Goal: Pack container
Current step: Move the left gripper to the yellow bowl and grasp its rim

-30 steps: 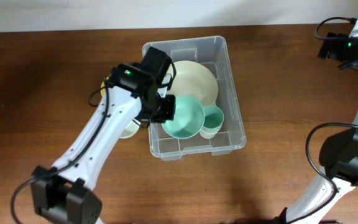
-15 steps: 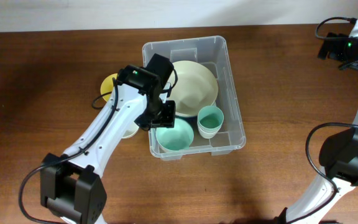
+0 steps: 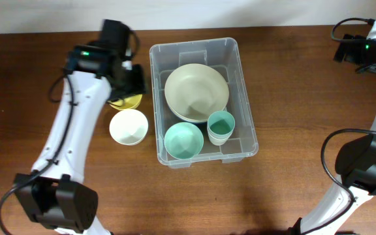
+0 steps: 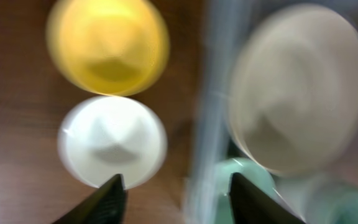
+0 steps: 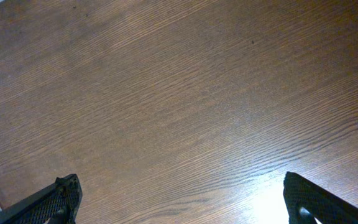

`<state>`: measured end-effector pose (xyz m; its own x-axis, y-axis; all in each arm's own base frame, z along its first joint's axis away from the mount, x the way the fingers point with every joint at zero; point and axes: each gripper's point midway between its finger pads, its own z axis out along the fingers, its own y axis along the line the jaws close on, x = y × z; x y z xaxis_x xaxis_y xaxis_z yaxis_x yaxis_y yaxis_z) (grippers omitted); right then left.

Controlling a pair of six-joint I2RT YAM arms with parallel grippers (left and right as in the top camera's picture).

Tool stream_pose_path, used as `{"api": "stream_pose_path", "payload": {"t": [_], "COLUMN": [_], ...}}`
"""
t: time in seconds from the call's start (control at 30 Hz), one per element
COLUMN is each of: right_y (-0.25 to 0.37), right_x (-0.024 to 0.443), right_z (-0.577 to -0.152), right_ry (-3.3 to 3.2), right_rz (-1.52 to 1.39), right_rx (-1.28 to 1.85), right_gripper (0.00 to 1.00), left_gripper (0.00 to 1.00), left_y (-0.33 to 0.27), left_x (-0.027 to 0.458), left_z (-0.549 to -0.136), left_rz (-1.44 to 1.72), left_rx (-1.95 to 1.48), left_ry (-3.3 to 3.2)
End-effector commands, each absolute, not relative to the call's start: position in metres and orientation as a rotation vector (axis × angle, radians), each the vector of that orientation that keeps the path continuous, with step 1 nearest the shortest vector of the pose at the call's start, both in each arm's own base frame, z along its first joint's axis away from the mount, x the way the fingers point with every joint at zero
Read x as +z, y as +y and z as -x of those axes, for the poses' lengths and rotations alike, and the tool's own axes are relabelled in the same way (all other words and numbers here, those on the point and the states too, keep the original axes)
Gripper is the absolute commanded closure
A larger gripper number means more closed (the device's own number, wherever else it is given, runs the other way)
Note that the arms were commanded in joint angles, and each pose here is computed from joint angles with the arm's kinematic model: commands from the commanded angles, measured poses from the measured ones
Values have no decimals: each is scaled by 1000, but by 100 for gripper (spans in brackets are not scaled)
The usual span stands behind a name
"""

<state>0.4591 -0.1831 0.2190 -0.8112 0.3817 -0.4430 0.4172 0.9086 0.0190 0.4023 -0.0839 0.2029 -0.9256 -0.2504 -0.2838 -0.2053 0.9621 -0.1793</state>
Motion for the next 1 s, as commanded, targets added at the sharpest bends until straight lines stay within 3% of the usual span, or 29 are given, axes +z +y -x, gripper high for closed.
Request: {"api": "stream_pose_path", "payload": {"t": [0.0,0.23,0.43,0.73,0.97], "right_y": [-183,-183,-183,-183,-183], "right_x": [231,231,231,231,231], "right_z": [-459,-459,-459,-459,-459], "right_ry": [2593,2593,2593,2593,2593], "right_rz": [-584,-584,-584,-584,-584], "right_rx": [-110,-109,-109,-109,-109], "right_gripper": [1,1,1,1,1], "left_gripper": [35,29,26,27,28], "left_y": [-38,13,39,12,10], "left_x": [205,183,132,49,7], "left_z": [-409,-431,-440,-485,-477], "left_rz": [504,748,990,986,1026], "left_rx": [-102,-87,-61,-317,-301], "left_ry": [2759,2702,2732,2784,2868]}}
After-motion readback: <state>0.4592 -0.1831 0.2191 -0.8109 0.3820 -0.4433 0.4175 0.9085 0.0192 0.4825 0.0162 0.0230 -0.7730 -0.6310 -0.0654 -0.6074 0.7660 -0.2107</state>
